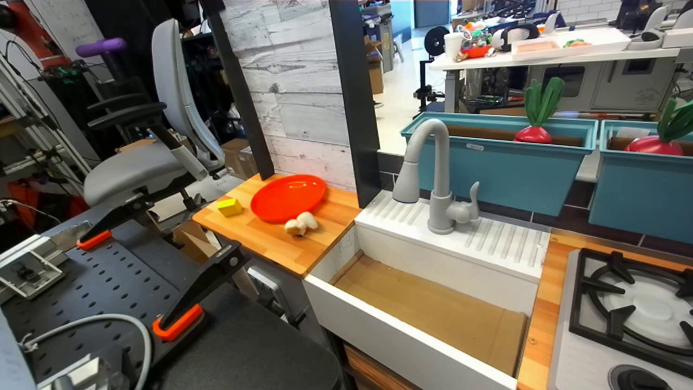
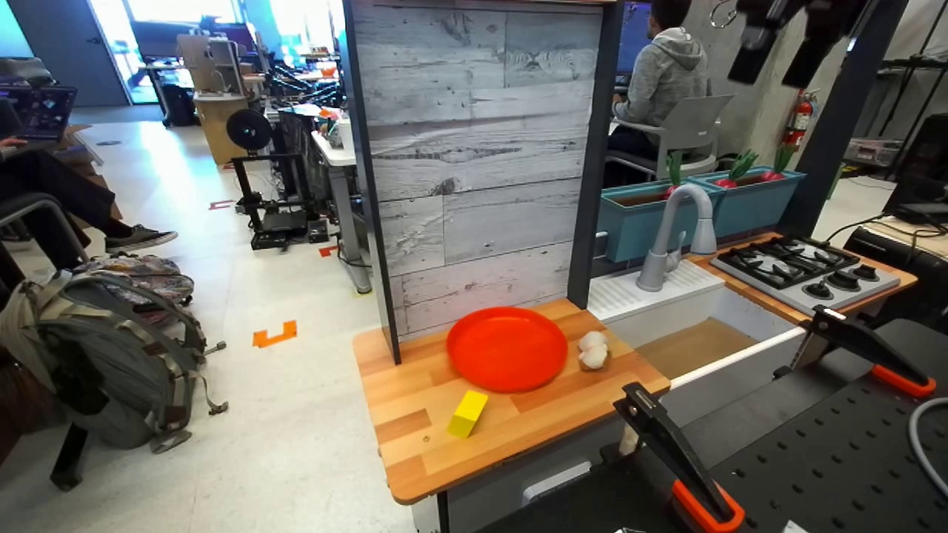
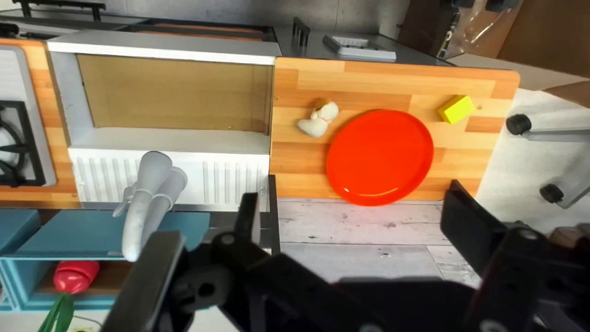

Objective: Put the white toy on the orange plate

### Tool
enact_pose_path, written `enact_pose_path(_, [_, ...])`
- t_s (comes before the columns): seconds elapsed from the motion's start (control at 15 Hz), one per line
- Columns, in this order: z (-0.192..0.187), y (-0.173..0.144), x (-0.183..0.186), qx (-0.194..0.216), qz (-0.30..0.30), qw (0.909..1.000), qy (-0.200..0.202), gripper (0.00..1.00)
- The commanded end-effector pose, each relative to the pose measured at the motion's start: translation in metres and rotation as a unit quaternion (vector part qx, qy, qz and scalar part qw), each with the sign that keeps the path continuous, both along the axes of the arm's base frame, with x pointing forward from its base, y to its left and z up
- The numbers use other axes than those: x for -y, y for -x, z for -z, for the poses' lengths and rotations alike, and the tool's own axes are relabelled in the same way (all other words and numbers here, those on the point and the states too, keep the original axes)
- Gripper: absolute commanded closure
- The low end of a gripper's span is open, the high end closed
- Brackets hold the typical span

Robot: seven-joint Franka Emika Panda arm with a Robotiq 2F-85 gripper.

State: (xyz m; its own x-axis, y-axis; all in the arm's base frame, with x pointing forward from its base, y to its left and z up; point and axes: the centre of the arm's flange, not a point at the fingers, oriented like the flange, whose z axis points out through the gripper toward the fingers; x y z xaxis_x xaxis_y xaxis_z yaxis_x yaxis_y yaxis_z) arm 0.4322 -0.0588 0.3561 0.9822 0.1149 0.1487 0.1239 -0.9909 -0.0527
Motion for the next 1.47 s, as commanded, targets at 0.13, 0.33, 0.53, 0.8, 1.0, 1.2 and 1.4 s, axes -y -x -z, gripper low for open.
enact_pose_path(0.13, [0.094, -0.053, 0.0, -0.025, -0.001, 0.9991, -0.034, 0.0])
enact_pose_path(0.33, [0.141, -0.063, -0.009, -0.045, 0.002, 0.9981, -0.041, 0.0])
enact_pose_path(0.53, [0.186, -0.073, -0.018, -0.069, 0.006, 0.9971, -0.032, 0.0])
enact_pose_path(0.8, [0.239, -0.088, -0.015, -0.09, 0.029, 0.9953, -0.024, 0.0])
enact_pose_path(1.0, [0.274, -0.093, -0.007, -0.104, 0.047, 0.9935, -0.004, 0.0])
enact_pose_path(1.2, [0.301, -0.098, -0.004, -0.119, 0.053, 0.9914, 0.016, 0.0])
enact_pose_path(1.4, [0.319, -0.105, -0.008, -0.125, 0.051, 0.9904, 0.027, 0.0])
